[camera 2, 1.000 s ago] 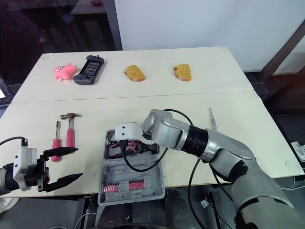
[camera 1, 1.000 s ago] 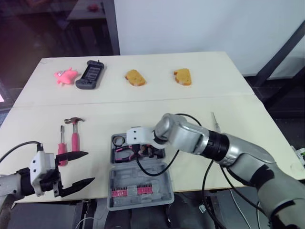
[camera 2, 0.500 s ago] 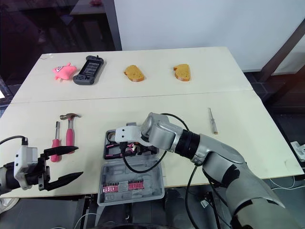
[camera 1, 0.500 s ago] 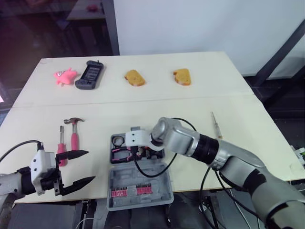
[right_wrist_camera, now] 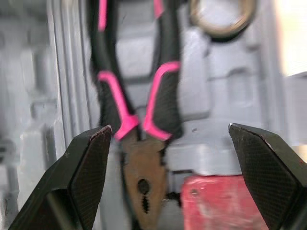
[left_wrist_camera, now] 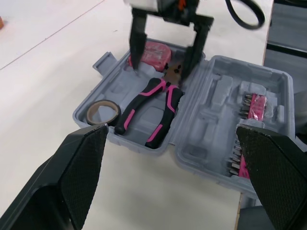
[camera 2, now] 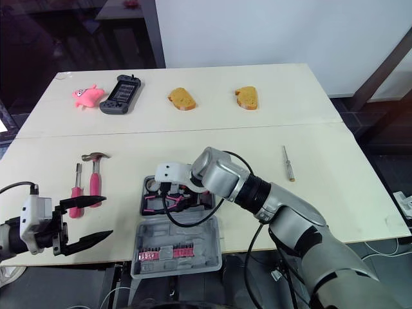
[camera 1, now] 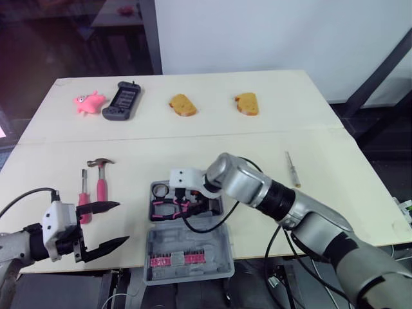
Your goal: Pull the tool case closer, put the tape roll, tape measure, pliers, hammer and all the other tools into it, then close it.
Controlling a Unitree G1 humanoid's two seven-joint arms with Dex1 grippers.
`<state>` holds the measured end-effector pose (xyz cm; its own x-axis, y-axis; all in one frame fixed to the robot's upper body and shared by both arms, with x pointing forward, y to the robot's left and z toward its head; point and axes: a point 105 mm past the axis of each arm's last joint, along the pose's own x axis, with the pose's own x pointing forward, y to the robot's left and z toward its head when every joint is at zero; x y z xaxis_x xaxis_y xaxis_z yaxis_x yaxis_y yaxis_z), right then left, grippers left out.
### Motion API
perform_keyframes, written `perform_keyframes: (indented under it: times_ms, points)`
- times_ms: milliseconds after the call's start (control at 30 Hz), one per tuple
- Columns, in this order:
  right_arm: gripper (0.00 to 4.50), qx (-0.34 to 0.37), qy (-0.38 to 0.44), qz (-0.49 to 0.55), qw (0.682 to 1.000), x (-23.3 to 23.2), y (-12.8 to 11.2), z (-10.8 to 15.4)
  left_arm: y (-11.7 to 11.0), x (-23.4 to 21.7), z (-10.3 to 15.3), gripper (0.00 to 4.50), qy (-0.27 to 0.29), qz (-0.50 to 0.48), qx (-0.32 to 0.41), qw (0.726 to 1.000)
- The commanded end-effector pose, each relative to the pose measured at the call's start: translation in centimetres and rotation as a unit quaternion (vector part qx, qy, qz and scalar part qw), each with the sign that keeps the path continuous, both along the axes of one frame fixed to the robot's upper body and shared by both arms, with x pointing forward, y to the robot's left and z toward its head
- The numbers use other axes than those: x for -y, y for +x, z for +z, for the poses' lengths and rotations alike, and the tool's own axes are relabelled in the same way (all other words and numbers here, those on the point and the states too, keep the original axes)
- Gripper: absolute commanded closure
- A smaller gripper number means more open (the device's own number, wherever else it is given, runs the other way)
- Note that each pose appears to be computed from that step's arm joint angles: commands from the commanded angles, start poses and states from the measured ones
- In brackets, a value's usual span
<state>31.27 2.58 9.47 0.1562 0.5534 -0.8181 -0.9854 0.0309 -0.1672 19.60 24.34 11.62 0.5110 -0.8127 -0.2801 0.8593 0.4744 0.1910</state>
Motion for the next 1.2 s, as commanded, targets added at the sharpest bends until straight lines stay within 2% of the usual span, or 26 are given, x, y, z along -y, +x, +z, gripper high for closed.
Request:
perform_keyframes:
  times_ms: [33,67,167,367,400,667,867,1200]
  points:
    - [0.38,-0.007,0.068,0.021,0.997,-1.8,-0.7,2.4,0.1,0.1,0.3,0.0,0.005,-0.007,0.009,1.0]
    - [0.38,-0.013,0.079,0.022,0.997,-2.1,-0.8,2.5,0.1,0.2,0.3,0.0,0.005,-0.007,0.01,1.0]
    - [1.25,-0.015,0.091,0.019,0.996,-2.4,-1.0,2.5,0.2,0.1,0.3,0.0,0.005,-0.007,0.01,1.0]
    - [4.28,-0.014,0.097,0.011,0.995,-3.0,-1.1,1.6,0.3,0.1,0.3,0.0,0.006,-0.006,0.01,1.0]
    - [4.45,-0.015,0.097,0.011,0.995,-3.0,-1.1,1.5,0.3,0.1,0.3,0.0,0.006,-0.006,0.01,1.0]
    - [4.45,-0.017,0.073,-0.002,0.997,-2.3,-0.9,-0.1,0.2,0.1,0.3,0.0,0.008,-0.005,0.01,1.0]
    - [4.45,-0.023,0.044,-0.03,0.998,-1.1,-0.2,-2.3,0.3,0.2,0.3,0.0,0.006,-0.005,0.01,1.0]
    - [4.45,-0.077,-0.045,-0.07,0.993,1.8,-0.7,-8.0,0.3,0.5,0.3,0.0,0.006,-0.008,0.01,1.0]
